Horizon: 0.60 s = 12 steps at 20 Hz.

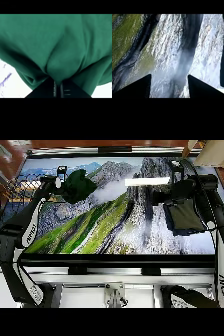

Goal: Fold the shirts.

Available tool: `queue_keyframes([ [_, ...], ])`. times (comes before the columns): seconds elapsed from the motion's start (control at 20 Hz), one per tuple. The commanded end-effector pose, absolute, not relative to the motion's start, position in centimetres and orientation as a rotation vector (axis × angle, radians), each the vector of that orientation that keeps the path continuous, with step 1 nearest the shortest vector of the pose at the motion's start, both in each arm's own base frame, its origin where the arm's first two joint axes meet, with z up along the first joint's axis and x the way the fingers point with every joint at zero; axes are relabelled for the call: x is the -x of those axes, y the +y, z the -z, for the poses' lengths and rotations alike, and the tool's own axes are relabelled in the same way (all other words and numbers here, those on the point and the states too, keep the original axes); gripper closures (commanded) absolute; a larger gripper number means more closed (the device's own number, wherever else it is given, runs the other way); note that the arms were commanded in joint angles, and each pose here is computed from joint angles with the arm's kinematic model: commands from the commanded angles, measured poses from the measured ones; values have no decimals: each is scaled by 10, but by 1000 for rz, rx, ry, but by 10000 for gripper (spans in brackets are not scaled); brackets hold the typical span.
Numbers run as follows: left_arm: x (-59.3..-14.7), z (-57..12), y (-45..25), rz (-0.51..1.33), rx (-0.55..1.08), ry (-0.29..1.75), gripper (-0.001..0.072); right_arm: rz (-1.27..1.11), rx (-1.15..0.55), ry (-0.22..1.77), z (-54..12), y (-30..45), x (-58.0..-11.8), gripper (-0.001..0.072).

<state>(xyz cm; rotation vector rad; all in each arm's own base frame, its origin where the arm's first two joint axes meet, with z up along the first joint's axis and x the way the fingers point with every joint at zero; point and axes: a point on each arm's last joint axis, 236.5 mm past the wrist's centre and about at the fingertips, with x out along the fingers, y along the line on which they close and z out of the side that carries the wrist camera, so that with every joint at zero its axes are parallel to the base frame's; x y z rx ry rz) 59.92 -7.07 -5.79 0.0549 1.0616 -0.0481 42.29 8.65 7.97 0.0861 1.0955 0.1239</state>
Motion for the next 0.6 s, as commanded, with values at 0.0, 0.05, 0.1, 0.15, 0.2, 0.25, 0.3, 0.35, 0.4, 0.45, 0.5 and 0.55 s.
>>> queue_keyframes([
  [0.0, -615, -16, -83, 68, -43, 924, 674, -127, -90, 1092, -80, 88, -424, 139],
  [0.05, -619, -67, -92, 87, -38, 823, 675, -123, -84, 1089, -80, 86, -424, 139],
  [0.1, -615, -127, -105, 111, -33, 713, 674, -116, -76, 1095, -81, 83, -423, 139],
  [0.15, -601, -184, -116, 138, -28, 610, 674, -108, -61, 1115, -83, 80, -418, 140],
  [0.2, -577, -244, -129, 172, -24, 510, 674, -105, -33, 1134, -88, 76, -412, 140],
  [0.25, -549, -295, -140, 205, -16, 427, 674, -101, 7, 1142, -99, 69, -404, 139],
  [0.3, -516, -340, -149, 240, -9, 359, 674, -91, 44, 1134, -114, 61, -396, 139],
  [0.35, -478, -378, -159, 283, -2, 298, 674, -73, 77, 1107, -133, 52, -389, 139],
  [0.4, -443, -403, -170, 332, 1, 252, 674, -36, 104, 1059, -157, 39, -381, 139],
  [0.45, -416, -413, -182, 378, 3, 239, 674, 2, 125, 996, -184, 26, -371, 139],
  [0.5, -392, -410, -195, 425, 16, 264, 674, 28, 135, 933, -207, 17, -360, 139],
  [0.55, -375, -396, -210, 465, 23, 311, 674, 42, 129, 872, -229, 11, -347, 139],
])
